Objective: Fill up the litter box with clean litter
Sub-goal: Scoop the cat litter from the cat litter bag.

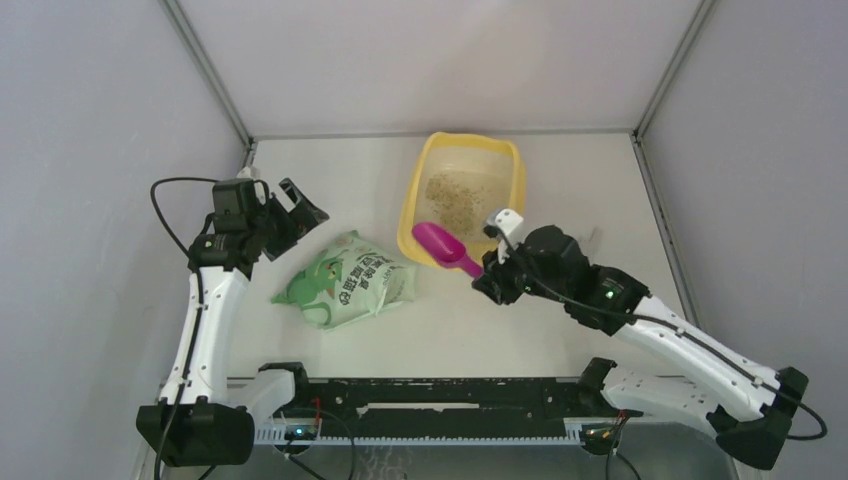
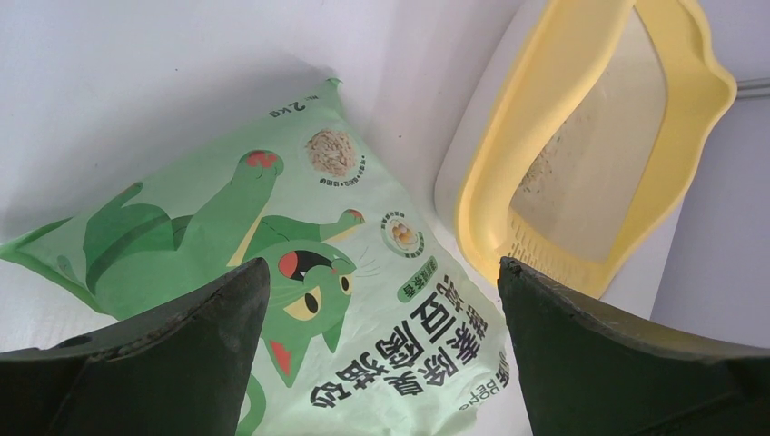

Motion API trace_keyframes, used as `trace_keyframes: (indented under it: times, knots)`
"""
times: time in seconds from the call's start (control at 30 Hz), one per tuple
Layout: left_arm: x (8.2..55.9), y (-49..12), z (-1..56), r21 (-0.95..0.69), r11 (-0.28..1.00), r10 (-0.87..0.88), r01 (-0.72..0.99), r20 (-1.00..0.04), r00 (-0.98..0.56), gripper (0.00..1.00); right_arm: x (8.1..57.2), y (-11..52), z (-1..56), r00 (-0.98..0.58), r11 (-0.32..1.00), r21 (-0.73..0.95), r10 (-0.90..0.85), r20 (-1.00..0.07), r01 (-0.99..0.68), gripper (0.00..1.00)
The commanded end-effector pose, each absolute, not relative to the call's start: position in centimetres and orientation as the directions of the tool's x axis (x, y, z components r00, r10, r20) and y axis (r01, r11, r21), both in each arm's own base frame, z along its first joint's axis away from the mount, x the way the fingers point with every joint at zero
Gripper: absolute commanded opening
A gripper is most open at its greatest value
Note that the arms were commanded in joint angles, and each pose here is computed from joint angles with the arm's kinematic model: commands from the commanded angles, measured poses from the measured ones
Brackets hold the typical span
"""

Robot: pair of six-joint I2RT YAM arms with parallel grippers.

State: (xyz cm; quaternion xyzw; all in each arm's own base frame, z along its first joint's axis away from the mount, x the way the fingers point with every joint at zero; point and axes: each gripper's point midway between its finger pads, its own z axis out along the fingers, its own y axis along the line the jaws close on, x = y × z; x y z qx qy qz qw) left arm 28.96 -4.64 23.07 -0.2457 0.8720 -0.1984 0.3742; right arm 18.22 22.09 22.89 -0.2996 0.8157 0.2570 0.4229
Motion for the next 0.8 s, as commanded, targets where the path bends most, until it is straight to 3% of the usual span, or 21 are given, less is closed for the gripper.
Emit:
trace_keyframes:
  times: [0.0, 0.77]
  knots:
    - [29.1, -4.8, 23.5, -0.546, 0.8, -0.575, -0.25, -0.577, -0.58, 1.0, 15.4, 24.7, 21.2, -0.422, 0.576, 0.132, -0.404, -0.812, -0.806, 0.0]
    - [29.5, -4.4, 21.7, -0.531, 0.799, -0.582, -0.282, -0.564, -0.585, 1.0, 13.9, 29.7, 17.9, -0.402, 0.465, 0.091, -0.632, -0.662, -0.881, 0.0]
